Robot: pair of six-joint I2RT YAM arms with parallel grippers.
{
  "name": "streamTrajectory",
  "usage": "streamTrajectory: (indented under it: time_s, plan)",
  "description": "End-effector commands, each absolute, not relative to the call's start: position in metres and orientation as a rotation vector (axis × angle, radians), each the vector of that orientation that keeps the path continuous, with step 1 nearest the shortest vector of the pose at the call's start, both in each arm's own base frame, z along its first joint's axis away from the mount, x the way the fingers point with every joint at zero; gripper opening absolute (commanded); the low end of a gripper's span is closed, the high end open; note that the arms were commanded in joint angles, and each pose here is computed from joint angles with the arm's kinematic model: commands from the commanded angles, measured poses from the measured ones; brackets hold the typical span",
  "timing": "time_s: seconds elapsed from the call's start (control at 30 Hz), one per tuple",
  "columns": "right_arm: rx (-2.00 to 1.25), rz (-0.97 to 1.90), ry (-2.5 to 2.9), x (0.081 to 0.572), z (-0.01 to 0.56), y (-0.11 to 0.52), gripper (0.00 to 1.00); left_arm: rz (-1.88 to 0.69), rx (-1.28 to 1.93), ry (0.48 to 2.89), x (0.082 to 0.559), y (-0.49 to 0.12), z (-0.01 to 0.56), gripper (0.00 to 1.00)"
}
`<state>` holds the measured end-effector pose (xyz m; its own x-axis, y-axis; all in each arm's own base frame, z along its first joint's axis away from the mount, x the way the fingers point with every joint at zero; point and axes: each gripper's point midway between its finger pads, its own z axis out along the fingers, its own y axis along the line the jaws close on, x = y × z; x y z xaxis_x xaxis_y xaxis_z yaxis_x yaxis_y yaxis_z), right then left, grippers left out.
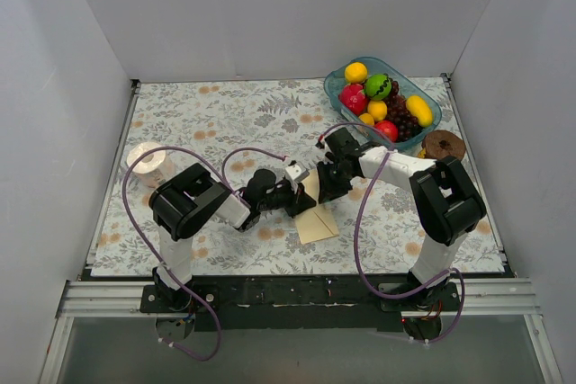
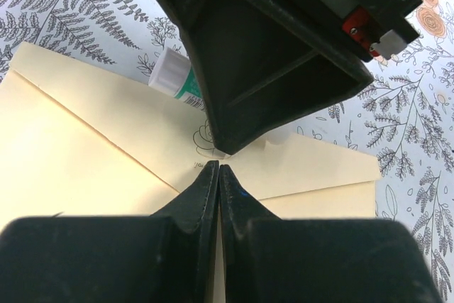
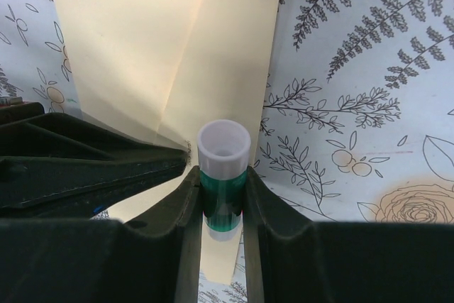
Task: Place the letter into the envelope and seal it
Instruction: Seal the envelope flap on the envelope, then press the envelope flap on the envelope.
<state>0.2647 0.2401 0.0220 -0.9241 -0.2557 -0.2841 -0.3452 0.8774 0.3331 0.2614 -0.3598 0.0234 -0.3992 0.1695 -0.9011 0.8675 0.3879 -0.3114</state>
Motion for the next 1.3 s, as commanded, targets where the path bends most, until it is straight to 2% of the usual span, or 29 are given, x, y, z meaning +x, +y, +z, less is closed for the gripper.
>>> streamTrajectory:
  time_s: [0.0,0.3,0.5,0.63,0.73,1.27]
  plan:
    - [-0.496,0.390,2.846,0.266,0.001,0.221,0.01,-0.960,0.904,2.069,0.235,-0.329,-0.043,0.00]
    - [-0.492,0.537,2.618,0.280,0.087,0.238,0.01,-0.914,0.696,2.108,0.246,-0.320,-0.040,0.00]
    - [-0.481,0.621,2.600,0.264,0.102,0.242,0.01,-0.898,0.421,2.128,0.250,-0.310,-0.032,0.00]
    - [-0.480,0.654,2.615,0.255,0.099,0.243,0.01,-0.710,0.319,2.165,0.256,-0.304,-0.043,0.00]
    - [-0.473,0.652,2.647,0.249,0.090,0.243,0.01,-0.673,0.254,2.180,0.257,-0.314,-0.043,0.00]
    - [-0.455,0.559,2.797,0.218,0.029,0.242,0.01,-0.744,0.178,2.161,0.258,-0.322,-0.032,0.00]
